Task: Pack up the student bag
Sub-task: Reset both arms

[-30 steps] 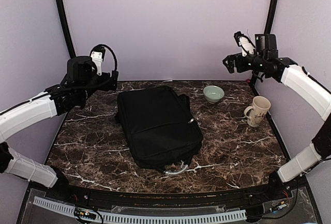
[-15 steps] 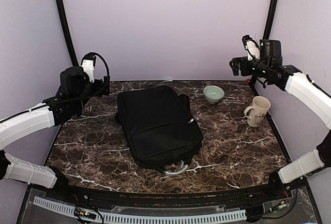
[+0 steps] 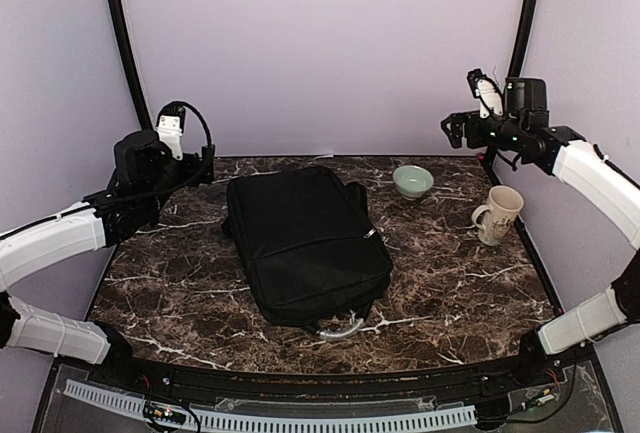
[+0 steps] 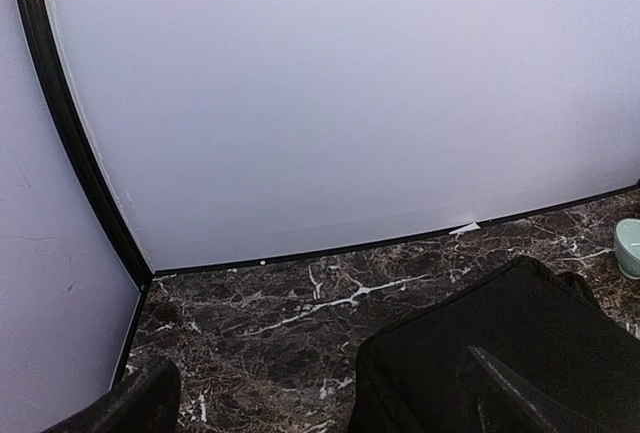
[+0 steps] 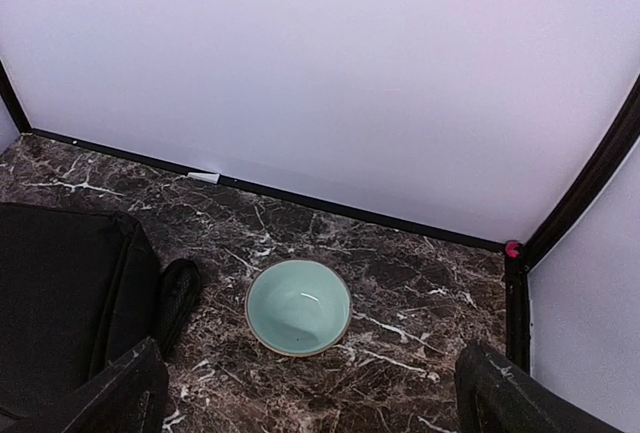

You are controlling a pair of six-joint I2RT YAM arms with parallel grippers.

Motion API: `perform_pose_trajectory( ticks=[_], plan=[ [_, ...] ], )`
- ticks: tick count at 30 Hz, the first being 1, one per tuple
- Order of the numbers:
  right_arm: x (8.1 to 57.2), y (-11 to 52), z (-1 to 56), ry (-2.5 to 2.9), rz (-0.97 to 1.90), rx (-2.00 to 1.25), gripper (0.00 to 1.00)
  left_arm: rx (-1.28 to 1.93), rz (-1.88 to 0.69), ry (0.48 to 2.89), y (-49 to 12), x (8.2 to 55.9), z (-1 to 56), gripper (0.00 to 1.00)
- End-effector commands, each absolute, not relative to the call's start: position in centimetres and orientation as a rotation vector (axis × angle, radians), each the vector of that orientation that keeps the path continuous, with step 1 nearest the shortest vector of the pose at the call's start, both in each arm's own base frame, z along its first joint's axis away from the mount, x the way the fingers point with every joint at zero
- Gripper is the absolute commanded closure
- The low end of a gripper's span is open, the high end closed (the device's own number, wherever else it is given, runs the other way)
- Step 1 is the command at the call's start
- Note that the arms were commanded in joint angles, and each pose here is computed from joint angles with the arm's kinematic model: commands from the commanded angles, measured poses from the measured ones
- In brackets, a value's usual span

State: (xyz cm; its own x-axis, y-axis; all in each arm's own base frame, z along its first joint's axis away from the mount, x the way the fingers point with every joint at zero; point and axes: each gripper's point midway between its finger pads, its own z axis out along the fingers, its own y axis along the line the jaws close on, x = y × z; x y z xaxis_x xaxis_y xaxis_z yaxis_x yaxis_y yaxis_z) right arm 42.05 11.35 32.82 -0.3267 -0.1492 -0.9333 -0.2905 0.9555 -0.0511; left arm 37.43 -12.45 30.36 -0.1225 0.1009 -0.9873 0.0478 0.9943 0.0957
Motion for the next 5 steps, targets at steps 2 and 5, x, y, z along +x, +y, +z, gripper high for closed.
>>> perform_pose_trajectory(
  ticks=[2, 5],
  plan=[
    [41.98, 11.24, 33.48, 1.885, 0.195, -0.314, 0.0, 0.103, 0.004, 1.676, -12.62, 37.33, 31.29, 0.01],
    [41.89, 11.23, 33.38, 1.886, 0.211, -0.315, 0.0, 0.089, 0.008, 1.671, -12.3, 37.17, 31.18, 0.01]
  ],
)
